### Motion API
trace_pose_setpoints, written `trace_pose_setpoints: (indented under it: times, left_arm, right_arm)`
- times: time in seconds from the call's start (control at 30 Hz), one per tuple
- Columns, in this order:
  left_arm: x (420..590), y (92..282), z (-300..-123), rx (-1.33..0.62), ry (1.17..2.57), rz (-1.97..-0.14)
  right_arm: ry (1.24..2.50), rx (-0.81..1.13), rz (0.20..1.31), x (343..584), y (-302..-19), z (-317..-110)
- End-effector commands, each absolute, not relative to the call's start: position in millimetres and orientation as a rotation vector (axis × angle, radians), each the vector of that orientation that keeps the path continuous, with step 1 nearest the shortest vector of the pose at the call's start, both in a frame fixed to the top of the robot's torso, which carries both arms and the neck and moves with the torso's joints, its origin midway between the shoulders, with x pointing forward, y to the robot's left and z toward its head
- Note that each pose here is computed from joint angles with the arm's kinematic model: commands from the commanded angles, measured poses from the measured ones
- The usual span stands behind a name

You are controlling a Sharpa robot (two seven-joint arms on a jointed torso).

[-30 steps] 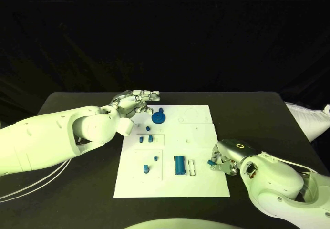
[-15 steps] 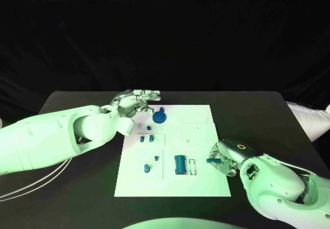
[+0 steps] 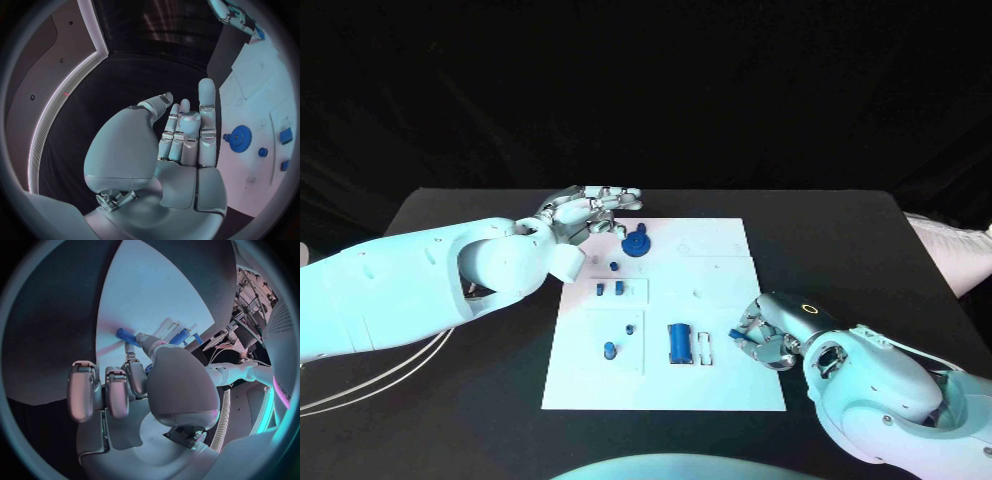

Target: Assemble the parts on the task board

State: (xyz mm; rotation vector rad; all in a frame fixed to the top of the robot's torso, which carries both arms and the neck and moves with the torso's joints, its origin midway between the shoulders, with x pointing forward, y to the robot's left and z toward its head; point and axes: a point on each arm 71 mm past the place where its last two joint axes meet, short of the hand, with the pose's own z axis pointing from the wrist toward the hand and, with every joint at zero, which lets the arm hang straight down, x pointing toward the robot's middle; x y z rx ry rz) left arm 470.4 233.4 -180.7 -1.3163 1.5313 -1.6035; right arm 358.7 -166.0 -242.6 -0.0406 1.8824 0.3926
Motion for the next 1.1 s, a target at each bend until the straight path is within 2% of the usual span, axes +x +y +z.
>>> trace_pose_setpoints:
  times: [0.03, 0.27, 0.43, 0.83, 1.1]
  left_arm:
    - [469.6, 230.0, -179.4, -1.295, 1.545, -1.633]
    - [469.3, 229.0, -179.3, -1.294, 1.548, -1.637]
    - [469.1, 228.4, -179.0, -1.285, 1.551, -1.641]
    - [467.8, 225.7, -178.4, -1.248, 1.577, -1.650]
    - [467.6, 225.2, -178.5, -1.247, 1.582, -1.652]
  right_arm:
    - [1.876, 0.086, 0.403, 357.2, -165.9, -239.8]
    - [1.915, 0.238, 0.527, 352.0, -154.4, -236.8]
    - [1.977, 0.304, 0.565, 351.2, -148.5, -240.6]
    - [2.099, 0.311, 0.540, 352.9, -143.7, -251.4]
    - [2.121, 0.288, 0.524, 355.4, -141.5, -255.1]
